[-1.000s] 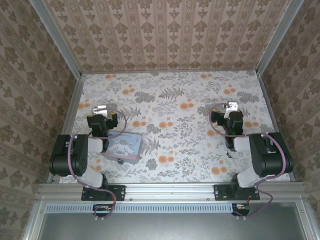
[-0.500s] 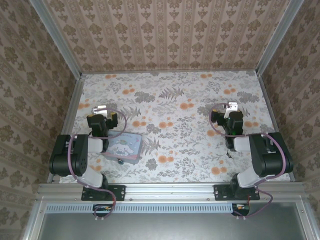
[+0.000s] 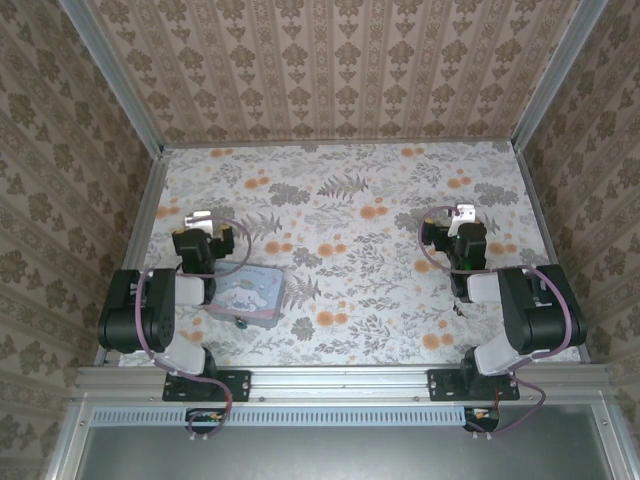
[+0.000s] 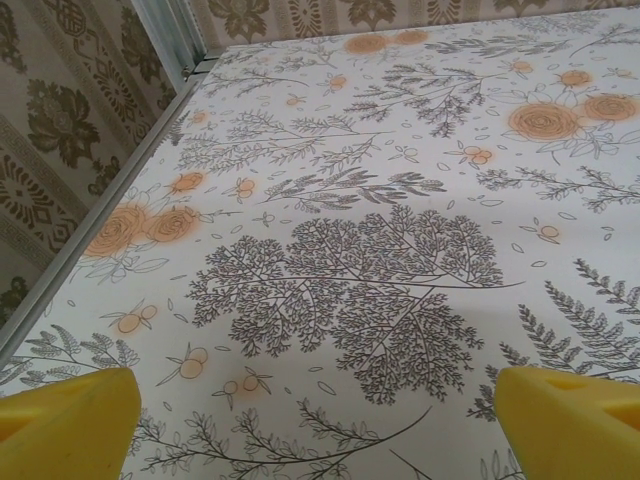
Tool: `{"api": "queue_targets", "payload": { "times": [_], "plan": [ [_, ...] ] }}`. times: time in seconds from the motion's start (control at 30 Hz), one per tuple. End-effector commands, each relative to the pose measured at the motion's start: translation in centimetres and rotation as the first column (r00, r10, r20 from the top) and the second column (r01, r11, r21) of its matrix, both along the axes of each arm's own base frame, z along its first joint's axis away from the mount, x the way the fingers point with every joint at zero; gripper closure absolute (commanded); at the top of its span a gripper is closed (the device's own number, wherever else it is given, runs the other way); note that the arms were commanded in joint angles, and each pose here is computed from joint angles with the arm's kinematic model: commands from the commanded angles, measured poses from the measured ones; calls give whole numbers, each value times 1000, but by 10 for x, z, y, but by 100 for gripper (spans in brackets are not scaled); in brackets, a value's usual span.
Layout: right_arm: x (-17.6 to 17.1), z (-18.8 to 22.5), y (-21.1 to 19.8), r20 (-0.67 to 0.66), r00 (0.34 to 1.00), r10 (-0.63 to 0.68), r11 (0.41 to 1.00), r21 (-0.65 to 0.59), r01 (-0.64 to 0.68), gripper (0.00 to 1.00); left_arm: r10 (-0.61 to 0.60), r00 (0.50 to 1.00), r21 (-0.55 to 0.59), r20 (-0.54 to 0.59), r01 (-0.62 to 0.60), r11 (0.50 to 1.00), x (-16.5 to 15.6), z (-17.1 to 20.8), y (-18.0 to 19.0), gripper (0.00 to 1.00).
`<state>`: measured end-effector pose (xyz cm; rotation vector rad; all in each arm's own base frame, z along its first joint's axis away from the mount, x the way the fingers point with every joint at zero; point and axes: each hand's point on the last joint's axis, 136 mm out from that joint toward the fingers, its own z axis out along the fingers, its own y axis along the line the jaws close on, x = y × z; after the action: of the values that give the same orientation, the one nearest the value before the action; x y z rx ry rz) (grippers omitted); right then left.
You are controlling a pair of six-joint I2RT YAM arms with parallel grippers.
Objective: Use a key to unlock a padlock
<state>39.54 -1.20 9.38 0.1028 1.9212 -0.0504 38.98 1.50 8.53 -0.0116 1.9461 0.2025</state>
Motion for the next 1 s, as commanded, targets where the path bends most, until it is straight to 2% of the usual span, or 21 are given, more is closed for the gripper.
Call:
{"api": "queue_targets", "payload": {
  "times": [0.0, 0.2, 0.3, 0.33, 0.43, 0.57, 0.67, 0.73, 0.97],
  "plan": [
    [4, 15, 2, 11, 1000, 8, 1000, -1, -8, 0, 8, 999, -16, 33, -8, 1000, 6, 13, 1, 0],
    [1, 27, -12, -48, 996, -79, 997, 5, 80, 1, 76, 996, -2, 48, -76, 997, -2, 35, 9, 0],
    [1, 44, -5, -78, 996, -50, 998, 41, 54, 0, 118, 992, -7, 53, -118, 993, -7, 59, 17, 0],
    [2, 48, -2, -86, 995, -44, 996, 68, 50, 1, 136, 989, -14, 55, -135, 991, -10, 66, 20, 0],
    [-1, 59, 0, -79, 993, -91, 961, 253, 108, 1, 192, 981, -58, 32, -190, 980, -22, 95, 26, 0],
    [-1, 72, 46, -43, 992, 115, 865, 495, -79, 1, 268, 959, -176, -88, -280, 944, -56, 115, 31, 0],
    [-6, 64, 80, -123, 962, 243, 773, 624, -116, 9, 283, 942, -270, -178, -323, 907, -83, 118, 27, 0],
    [-16, 54, 103, -191, 933, 306, 740, 664, -107, 14, 227, 949, -322, -220, -290, 901, -96, 118, 14, 0],
    [-73, 23, 200, -355, 803, 478, 698, 709, -102, 19, 80, 920, -457, -384, -264, 850, -142, 96, -18, 1]
  ]
}}
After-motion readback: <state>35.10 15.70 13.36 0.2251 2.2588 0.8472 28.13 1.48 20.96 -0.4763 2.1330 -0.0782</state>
